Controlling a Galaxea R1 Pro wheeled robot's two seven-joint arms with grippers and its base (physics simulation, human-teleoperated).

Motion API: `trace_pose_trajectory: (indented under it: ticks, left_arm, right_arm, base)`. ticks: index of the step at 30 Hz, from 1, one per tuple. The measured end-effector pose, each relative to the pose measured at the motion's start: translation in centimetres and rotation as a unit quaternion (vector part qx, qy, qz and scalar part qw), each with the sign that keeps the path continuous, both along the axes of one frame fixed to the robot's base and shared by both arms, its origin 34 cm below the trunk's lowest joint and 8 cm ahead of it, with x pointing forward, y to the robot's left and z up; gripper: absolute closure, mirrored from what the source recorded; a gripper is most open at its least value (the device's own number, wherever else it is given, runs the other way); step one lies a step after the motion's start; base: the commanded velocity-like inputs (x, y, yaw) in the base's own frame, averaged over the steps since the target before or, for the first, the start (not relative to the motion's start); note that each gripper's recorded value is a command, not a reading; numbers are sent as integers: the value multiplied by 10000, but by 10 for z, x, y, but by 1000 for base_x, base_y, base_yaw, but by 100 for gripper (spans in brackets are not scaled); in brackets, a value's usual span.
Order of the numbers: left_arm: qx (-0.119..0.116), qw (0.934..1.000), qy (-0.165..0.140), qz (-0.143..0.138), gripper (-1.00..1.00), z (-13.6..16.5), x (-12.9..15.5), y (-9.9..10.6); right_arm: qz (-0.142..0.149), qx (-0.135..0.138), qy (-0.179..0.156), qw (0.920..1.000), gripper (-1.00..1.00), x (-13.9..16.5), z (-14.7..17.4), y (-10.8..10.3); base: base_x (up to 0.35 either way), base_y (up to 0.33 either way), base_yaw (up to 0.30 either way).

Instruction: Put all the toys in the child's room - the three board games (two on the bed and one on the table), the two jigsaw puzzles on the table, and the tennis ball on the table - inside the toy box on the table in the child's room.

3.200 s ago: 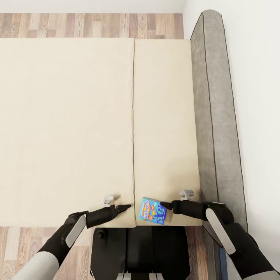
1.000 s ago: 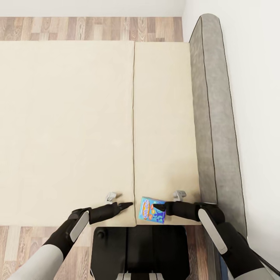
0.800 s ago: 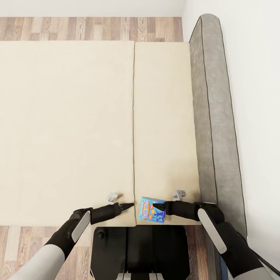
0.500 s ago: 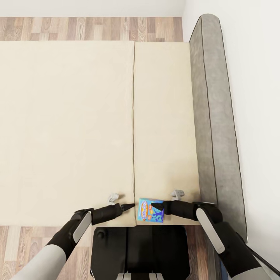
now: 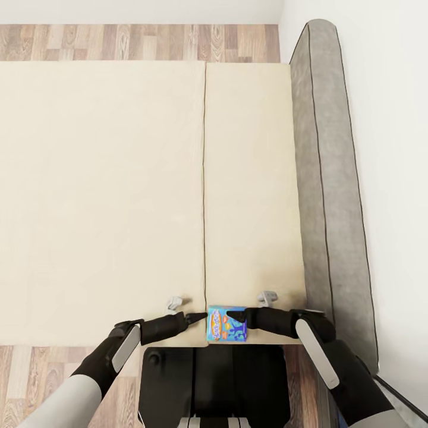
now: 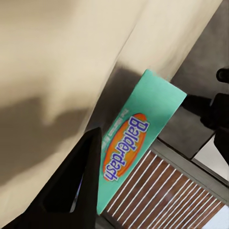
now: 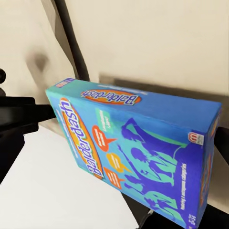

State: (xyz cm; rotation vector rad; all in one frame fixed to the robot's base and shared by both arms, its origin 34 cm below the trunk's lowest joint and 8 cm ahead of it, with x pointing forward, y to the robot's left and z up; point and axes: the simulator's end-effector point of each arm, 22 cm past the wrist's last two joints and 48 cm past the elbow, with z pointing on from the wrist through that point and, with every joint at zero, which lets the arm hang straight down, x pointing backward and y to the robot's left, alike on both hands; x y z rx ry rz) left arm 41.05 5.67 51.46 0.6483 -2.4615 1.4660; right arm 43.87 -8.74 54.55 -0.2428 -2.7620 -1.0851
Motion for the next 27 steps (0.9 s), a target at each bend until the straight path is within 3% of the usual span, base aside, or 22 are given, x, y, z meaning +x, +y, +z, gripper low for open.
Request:
trace_pose_trajectory:
  ticks: [10, 18, 27]
  left_arm:
    - [-24, 10000, -5, 29, -100, 0, 0, -1]
    - [20, 9999, -157, 30, -100, 0, 0, -1]
    - [47, 9996, -268, 32, -100, 0, -1, -1]
  right_arm:
    - [-64, 137, 60, 9999, -100, -3, 5, 18]
    - [123, 56, 8, 9999, -100, -9, 3, 20]
    - [130, 43, 3, 9999, -100, -10, 3, 20]
  base:
    - [0, 0, 0]
    - [0, 0, 0]
    - [0, 0, 0]
